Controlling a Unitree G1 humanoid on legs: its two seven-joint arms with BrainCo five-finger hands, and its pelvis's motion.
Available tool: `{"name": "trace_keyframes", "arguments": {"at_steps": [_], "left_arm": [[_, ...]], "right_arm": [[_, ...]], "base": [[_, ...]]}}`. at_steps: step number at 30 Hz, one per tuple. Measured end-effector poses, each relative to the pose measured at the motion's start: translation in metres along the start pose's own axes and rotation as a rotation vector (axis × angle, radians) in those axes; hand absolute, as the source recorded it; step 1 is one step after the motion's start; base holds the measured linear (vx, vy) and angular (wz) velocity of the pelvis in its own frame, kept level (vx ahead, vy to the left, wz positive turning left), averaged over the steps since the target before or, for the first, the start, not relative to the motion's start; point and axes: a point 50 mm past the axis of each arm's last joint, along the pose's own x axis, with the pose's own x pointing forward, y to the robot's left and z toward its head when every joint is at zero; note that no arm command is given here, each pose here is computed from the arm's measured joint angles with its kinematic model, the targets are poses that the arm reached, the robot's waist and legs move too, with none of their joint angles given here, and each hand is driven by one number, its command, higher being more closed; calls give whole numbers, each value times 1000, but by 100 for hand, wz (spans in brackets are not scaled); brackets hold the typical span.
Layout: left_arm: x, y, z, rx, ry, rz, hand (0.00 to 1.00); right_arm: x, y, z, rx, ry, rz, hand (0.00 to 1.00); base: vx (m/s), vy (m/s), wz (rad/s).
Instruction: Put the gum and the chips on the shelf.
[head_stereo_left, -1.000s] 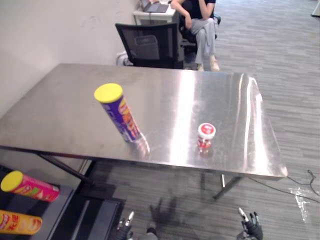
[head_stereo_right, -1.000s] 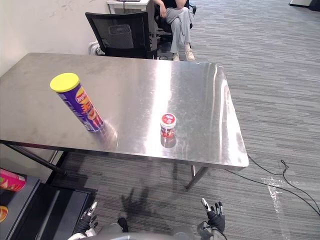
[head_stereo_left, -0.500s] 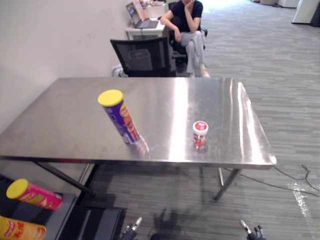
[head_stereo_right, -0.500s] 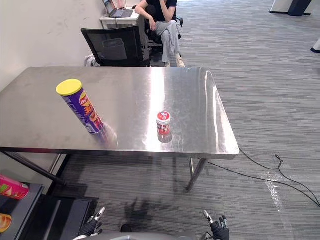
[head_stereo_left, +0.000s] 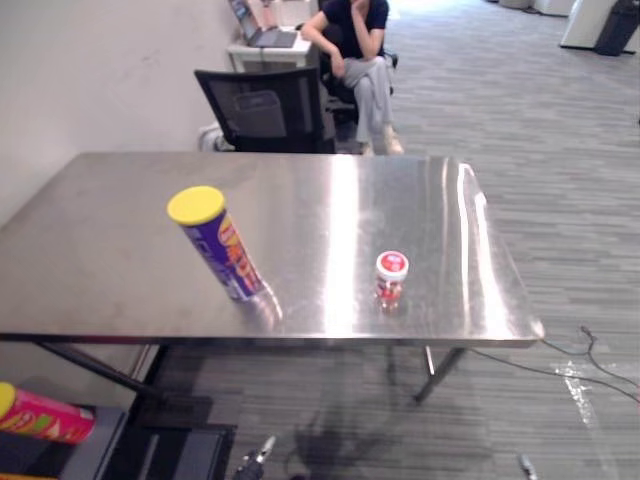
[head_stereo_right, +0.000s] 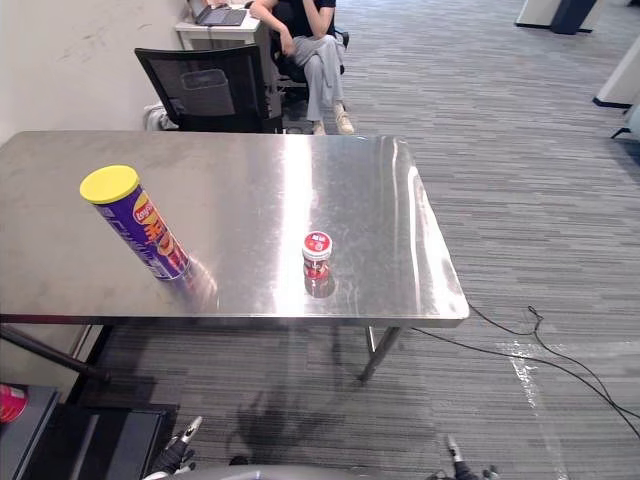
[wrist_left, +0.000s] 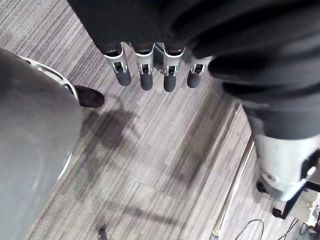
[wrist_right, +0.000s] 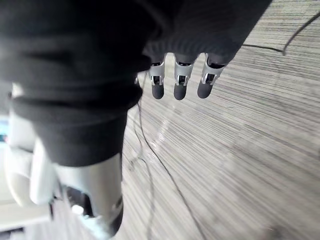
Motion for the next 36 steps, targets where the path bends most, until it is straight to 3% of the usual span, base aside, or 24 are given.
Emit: {"name": "trace_keyframes", "arguments": {"at_steps": [3, 5, 12, 15, 17, 20, 22, 29, 36], "left_arm": [[-1, 1, -1, -8, -5, 1, 0], [-5, 1, -3, -24, -19, -1, 0], [-12, 6, -8, -2, -27, -11, 0], [-13, 7, -11, 5, -18, -11, 0], [-12, 9, -9, 40, -19, -15, 0], [-9, 9, -3, 114, -27, -34, 0], [-9, 10, -2, 130, -24, -34, 0], [-9, 21, -10, 205, 25, 4, 0], [-12, 20, -17, 231, 45, -17, 0]], "right_arm": [[13, 4, 50, 112, -185, -16, 0], [12, 21, 109, 216, -408, 39, 0], [-56, 71, 209, 270, -916, 295, 0], [-87, 95, 216, 224, -981, 494, 0], [-114, 125, 208, 112, -973, 786, 0], [-129, 151, 193, -75, -945, 1080, 0], [-131, 159, 192, -144, -944, 1193, 0], [-124, 172, 177, -360, -833, 1435, 0], [-128, 180, 158, -446, -755, 1529, 0]], "base": [[-79, 19, -13], [-89, 30, -10], [9, 1, -9], [108, -25, -13], [95, -24, -9], [63, 1, 5], [42, 23, 8], [8, 11, 7], [-23, 7, 5]]}}
